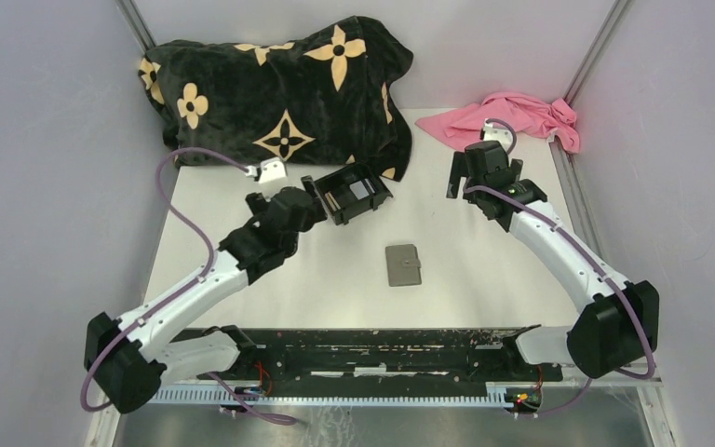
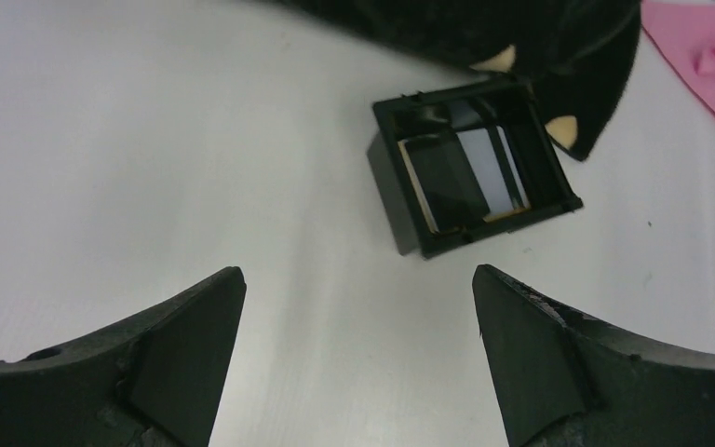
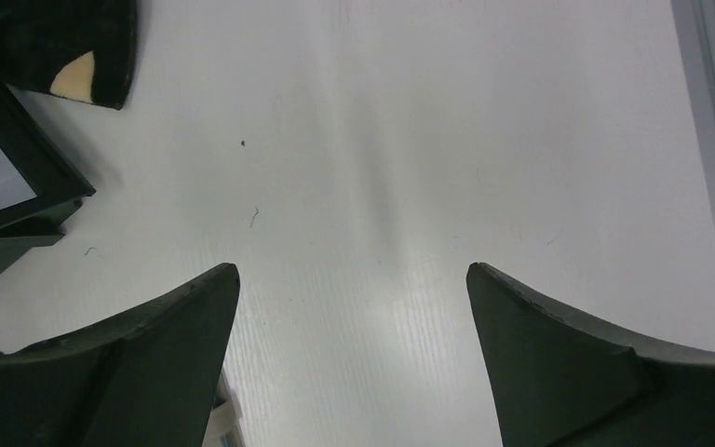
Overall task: Put the credit cards into the card holder
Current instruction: Reset both arms
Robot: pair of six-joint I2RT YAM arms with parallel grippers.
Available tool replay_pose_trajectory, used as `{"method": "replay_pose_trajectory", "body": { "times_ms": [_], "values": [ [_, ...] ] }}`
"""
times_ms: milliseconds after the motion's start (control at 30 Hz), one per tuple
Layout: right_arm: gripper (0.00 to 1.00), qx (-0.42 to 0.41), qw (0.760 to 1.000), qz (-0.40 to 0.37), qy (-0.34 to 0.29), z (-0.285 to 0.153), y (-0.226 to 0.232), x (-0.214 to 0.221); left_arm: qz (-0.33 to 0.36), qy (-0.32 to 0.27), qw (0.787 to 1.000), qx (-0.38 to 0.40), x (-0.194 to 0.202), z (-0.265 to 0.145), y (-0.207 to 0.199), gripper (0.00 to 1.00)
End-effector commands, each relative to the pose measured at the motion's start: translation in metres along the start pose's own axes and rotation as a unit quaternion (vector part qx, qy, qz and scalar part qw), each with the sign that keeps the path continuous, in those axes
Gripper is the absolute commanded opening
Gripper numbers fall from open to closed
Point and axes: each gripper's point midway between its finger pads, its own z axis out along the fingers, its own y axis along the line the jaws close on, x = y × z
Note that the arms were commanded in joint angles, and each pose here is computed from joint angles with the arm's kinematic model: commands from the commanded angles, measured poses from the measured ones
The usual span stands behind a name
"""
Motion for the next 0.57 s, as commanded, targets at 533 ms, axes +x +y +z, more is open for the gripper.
{"method": "replay_pose_trajectory", "body": {
  "times_ms": [533],
  "values": [
    [1.0, 0.052, 0.995, 0.06, -0.054, -0.031, -0.033, -0.017, -0.01, -0.101, 0.995, -0.01, -0.031, 0.0, 0.039, 0.99]
  ]
}}
